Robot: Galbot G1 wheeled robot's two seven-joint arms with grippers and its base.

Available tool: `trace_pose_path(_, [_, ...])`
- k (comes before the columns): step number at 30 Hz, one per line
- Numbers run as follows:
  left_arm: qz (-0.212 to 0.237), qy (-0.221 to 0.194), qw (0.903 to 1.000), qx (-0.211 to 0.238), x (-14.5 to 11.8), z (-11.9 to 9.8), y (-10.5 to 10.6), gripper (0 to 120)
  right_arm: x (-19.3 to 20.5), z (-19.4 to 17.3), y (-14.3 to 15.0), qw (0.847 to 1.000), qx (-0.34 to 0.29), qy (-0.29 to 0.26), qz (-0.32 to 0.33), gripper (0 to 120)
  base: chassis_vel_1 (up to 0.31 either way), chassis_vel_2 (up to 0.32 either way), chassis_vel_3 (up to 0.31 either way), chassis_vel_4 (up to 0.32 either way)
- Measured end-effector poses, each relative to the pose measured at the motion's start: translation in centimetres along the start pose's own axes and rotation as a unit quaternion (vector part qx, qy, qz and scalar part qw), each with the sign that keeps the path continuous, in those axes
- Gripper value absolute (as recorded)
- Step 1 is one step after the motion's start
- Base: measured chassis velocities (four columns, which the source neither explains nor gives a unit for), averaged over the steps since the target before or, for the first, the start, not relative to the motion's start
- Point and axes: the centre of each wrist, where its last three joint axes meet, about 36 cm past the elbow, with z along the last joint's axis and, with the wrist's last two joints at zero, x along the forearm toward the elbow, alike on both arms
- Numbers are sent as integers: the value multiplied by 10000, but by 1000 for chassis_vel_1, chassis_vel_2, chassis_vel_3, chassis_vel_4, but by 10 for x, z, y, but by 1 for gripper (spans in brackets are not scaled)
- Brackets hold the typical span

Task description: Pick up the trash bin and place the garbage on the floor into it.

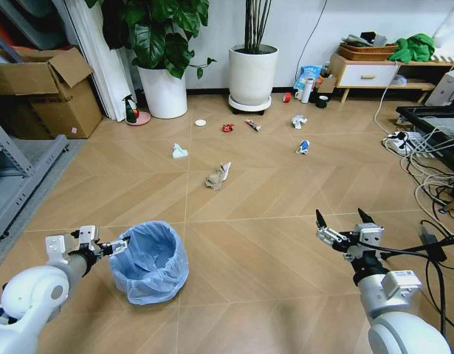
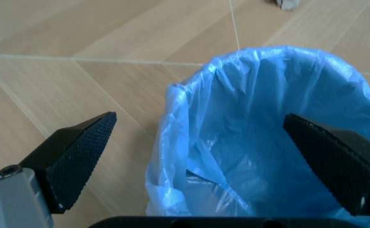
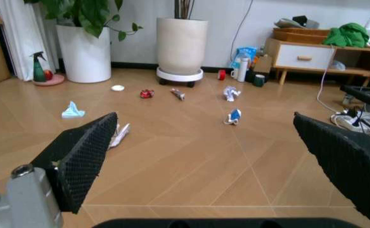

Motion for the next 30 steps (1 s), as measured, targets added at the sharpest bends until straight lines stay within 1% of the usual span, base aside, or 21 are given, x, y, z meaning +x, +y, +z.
trace_pose_path(2, [7,17,10000,4,-1,-1,1,100,0,0,0,10000,-1,-1,0,100,0,0,0,0])
trace_pose_path(4, [14,130,9999,20,-10,-10,7,100,-1,1,0,10000,-9,7,-3,100,0,0,0,0])
trace_pose_path(10, [-21,237,9997,18,-17,-13,12,100,-1,3,0,10000,-12,19,0,100,0,0,0,0])
trace_pose_path(15, [-94,384,9992,55,-31,-6,17,100,-1,5,1,10000,-29,24,18,100,0,0,0,0])
trace_pose_path(20, [-92,477,9988,109,-44,0,16,100,-1,5,1,10000,-27,28,28,100,0,0,0,0])
trace_pose_path(25, [-100,524,9985,107,-50,3,16,100,-1,5,0,10000,-21,18,45,100,0,0,0,0])
trace_pose_path(30, [-155,635,9978,-92,-57,11,24,100,-1,8,1,10000,-59,15,74,100,0,0,0,0])
